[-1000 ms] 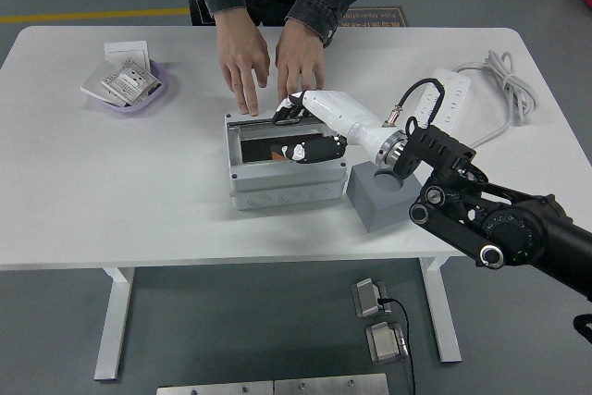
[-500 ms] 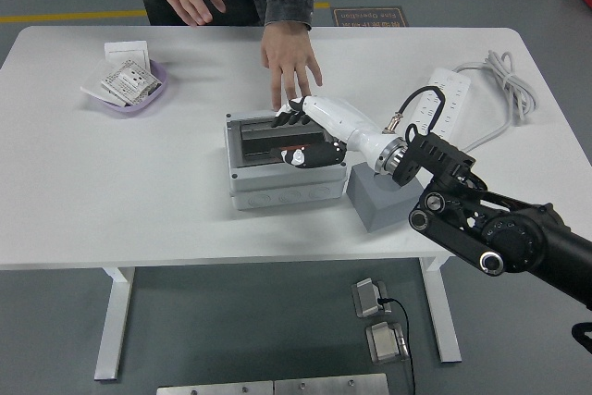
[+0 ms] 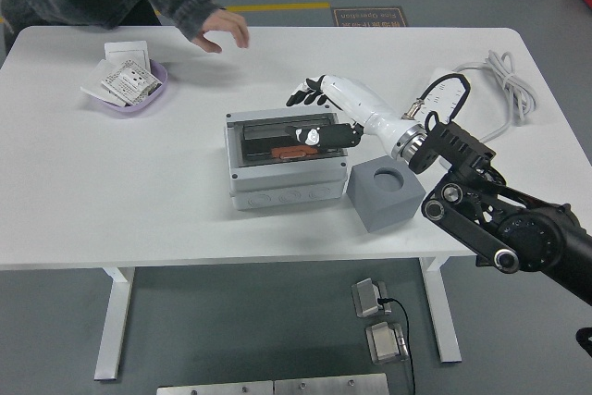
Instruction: Pick up the cylinder from the cube,place it in the box,flap close box
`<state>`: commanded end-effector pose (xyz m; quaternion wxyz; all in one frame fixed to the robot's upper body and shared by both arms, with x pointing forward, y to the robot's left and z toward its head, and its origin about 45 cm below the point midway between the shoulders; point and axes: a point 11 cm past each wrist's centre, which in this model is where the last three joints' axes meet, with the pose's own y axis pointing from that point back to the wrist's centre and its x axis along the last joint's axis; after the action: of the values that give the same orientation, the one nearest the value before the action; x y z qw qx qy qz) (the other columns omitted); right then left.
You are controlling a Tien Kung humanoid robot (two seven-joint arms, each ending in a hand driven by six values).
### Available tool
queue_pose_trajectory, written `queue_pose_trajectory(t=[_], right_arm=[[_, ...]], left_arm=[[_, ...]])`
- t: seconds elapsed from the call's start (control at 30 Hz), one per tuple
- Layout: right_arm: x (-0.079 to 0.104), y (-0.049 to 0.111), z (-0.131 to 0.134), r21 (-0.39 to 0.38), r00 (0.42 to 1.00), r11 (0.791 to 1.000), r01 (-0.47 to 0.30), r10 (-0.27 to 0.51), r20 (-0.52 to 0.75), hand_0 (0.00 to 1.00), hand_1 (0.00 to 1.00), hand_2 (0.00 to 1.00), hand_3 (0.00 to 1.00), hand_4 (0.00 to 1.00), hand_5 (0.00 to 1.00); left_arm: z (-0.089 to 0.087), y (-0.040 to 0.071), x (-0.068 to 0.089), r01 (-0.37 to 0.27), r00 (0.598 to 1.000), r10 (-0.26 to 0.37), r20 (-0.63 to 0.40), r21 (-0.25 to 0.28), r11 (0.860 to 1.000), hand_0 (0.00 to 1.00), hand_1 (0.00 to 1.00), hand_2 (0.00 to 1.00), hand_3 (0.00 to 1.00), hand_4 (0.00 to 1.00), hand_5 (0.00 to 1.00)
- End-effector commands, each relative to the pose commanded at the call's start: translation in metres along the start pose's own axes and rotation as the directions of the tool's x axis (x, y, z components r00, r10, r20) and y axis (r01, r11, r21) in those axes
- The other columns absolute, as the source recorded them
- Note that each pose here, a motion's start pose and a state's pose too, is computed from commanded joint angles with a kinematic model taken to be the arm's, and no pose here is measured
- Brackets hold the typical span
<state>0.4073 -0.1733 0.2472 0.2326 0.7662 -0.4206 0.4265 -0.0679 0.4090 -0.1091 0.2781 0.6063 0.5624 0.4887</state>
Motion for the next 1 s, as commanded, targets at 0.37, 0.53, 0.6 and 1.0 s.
queue_pose_trajectory(t=[0.37,0.53,0.6,1.0], right_arm=[[0.014,0.037,0.020,-0.062,0.978,0.987,-0.149,0.156,0.140,0.597,0.632,0.656,0.625,0.761,0.407],[0.018,0.059,0.040,-0.122,0.902,0.958,-0.260,0.286,0.323,0.597,0.632,0.656,0.625,0.761,0.407],[0.019,0.069,0.049,-0.154,0.858,0.942,-0.297,0.334,0.389,0.592,0.619,0.649,0.620,0.768,0.413],[0.041,0.150,0.117,-0.402,0.571,0.800,-0.446,0.600,0.561,0.577,0.604,0.636,0.618,0.778,0.412]], left_arm=[[-0.004,-0.001,0.001,0.004,1.000,-0.004,-0.007,0.015,1.000,0.709,0.729,0.680,0.715,0.782,0.592],[-0.005,-0.001,-0.001,0.008,1.000,-0.007,-0.008,0.019,1.000,0.709,0.729,0.680,0.715,0.782,0.592],[-0.006,-0.001,-0.001,0.008,1.000,-0.008,-0.007,0.021,1.000,0.709,0.730,0.680,0.715,0.783,0.592],[-0.004,-0.001,-0.002,0.014,1.000,-0.014,-0.013,0.019,1.000,0.709,0.729,0.680,0.716,0.783,0.593]])
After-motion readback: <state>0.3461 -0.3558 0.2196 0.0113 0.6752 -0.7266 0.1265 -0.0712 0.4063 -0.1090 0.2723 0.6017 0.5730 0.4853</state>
